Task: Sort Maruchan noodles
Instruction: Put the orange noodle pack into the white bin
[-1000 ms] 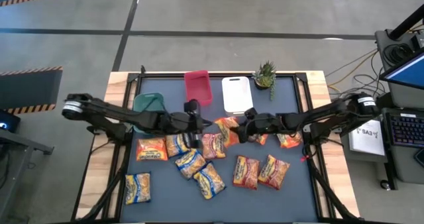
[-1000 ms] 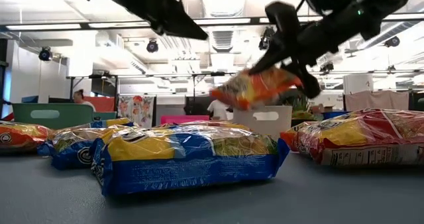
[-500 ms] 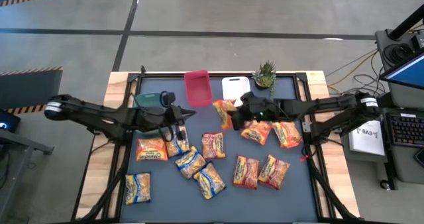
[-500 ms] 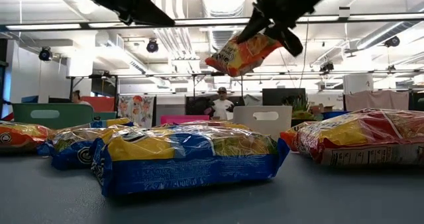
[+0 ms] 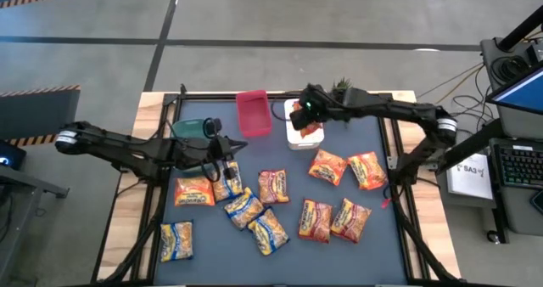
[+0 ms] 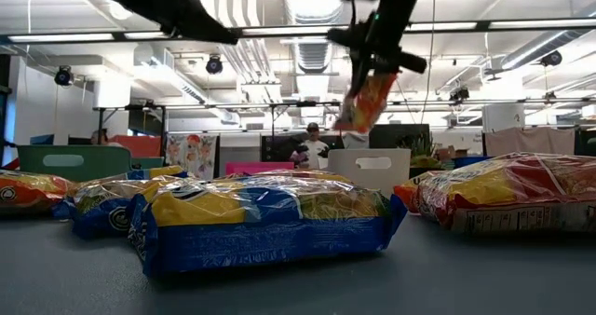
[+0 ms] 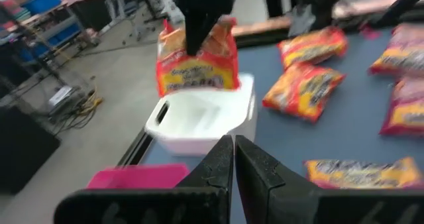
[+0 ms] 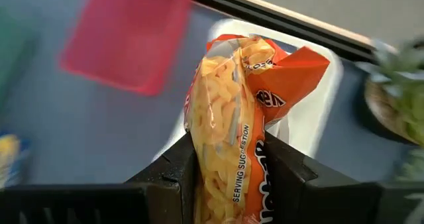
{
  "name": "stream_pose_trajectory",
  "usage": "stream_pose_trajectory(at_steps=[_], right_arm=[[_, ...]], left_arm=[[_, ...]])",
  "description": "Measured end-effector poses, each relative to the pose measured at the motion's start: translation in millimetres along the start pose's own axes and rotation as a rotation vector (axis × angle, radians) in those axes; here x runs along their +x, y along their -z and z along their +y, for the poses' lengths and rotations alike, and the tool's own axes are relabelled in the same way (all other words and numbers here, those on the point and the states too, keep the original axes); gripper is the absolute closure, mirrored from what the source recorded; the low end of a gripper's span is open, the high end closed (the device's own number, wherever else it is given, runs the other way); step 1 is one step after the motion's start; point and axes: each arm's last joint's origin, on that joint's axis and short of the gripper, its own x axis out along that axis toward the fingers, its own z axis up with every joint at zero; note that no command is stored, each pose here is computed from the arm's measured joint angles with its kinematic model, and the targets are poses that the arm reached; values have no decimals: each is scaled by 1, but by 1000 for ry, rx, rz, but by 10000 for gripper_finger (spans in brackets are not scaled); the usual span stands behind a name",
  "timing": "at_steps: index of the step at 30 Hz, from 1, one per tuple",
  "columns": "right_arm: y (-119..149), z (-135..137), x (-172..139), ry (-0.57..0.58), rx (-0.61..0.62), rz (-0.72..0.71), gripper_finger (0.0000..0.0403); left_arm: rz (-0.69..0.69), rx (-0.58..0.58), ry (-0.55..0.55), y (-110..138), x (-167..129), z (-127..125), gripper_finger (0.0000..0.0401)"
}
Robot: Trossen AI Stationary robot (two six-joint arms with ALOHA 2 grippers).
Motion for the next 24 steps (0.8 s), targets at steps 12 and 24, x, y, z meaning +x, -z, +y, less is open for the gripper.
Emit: stream_pose_trajectory(at_steps=[12, 24], right_arm=[[-16, 9, 78, 97, 79, 139, 285], [-14, 21, 115, 166, 55, 204, 285]], left_arm=[[86, 50, -15, 9, 0, 0, 401], [93, 58, -19, 10, 0, 0, 401]])
